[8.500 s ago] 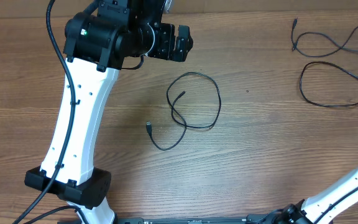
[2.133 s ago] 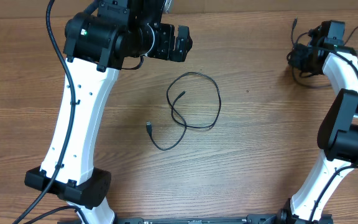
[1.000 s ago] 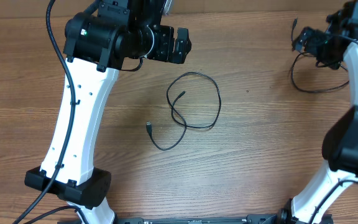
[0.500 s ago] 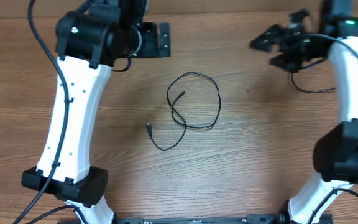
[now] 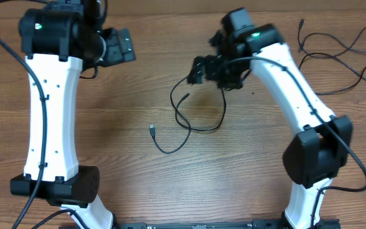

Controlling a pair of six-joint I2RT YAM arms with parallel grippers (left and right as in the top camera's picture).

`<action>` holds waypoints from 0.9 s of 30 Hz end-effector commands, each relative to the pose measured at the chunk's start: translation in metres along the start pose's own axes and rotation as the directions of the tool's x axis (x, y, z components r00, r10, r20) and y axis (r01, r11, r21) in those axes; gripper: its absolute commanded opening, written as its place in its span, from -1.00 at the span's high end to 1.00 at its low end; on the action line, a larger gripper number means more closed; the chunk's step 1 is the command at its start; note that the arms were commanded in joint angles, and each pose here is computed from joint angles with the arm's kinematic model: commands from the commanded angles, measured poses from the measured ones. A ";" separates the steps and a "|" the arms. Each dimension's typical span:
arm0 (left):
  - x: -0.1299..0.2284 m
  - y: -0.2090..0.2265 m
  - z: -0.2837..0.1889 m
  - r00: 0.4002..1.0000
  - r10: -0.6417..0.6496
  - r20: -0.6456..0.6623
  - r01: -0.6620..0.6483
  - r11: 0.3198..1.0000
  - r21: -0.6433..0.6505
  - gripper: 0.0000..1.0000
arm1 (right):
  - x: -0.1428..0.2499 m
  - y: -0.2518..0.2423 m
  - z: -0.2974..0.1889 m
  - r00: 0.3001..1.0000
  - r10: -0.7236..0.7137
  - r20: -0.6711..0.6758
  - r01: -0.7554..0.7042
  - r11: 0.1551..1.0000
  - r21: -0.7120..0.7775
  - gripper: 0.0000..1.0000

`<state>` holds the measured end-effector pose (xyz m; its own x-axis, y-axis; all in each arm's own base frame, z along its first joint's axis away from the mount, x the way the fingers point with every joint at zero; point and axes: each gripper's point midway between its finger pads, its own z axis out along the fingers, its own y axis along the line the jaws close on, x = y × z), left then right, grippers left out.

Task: Untangle cables
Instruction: 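Move both grippers toward the central black cable loop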

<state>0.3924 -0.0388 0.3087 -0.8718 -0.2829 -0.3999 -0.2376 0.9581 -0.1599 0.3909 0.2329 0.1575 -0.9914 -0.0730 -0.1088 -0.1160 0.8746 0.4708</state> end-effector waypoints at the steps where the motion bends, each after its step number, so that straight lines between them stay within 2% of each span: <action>1: -0.012 0.037 0.004 0.991 -0.135 0.026 0.136 0.987 -0.082 -0.99 | 0.009 0.012 0.021 0.999 -0.019 -0.038 0.020 1.000 0.024 -1.00; 3: -0.012 0.045 0.003 0.986 -0.163 0.016 0.164 0.983 -0.084 -0.99 | 0.014 0.021 0.032 0.997 -0.047 -0.056 0.049 0.999 0.022 -1.00; 6: -0.008 0.051 0.003 0.984 -0.179 -0.002 0.179 0.980 -0.088 -0.99 | 0.017 0.037 0.045 0.984 -0.167 -0.058 0.168 0.986 0.004 -1.00; 12: -0.006 0.053 0.003 0.984 -0.176 -0.008 0.175 0.980 -0.100 -0.99 | 0.033 0.059 0.063 0.925 -0.373 -0.080 0.375 0.927 0.016 -1.00; 16: -0.002 0.054 0.002 0.984 -0.177 -0.023 0.174 0.979 -0.106 -0.99 | 0.039 0.058 0.074 0.909 -0.405 -0.094 0.413 0.907 0.088 -0.99; 20: 0.003 0.055 0.002 0.986 -0.157 -0.046 0.151 0.982 -0.115 -0.99 | 0.041 0.069 0.079 0.899 -0.431 -0.081 0.437 0.896 0.081 -1.00; 27: 0.007 0.050 0.002 0.985 -0.160 -0.071 0.154 0.984 -0.087 -0.99 | 0.033 0.062 0.077 0.941 -0.334 -0.059 0.338 0.937 0.092 -1.00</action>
<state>0.3744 0.0130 0.3004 -0.8398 -0.4334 -0.3269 -0.4150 0.9007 -0.1282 0.3475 0.3308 0.1257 -0.8696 -0.4352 -0.2333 -0.4920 0.8041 0.3336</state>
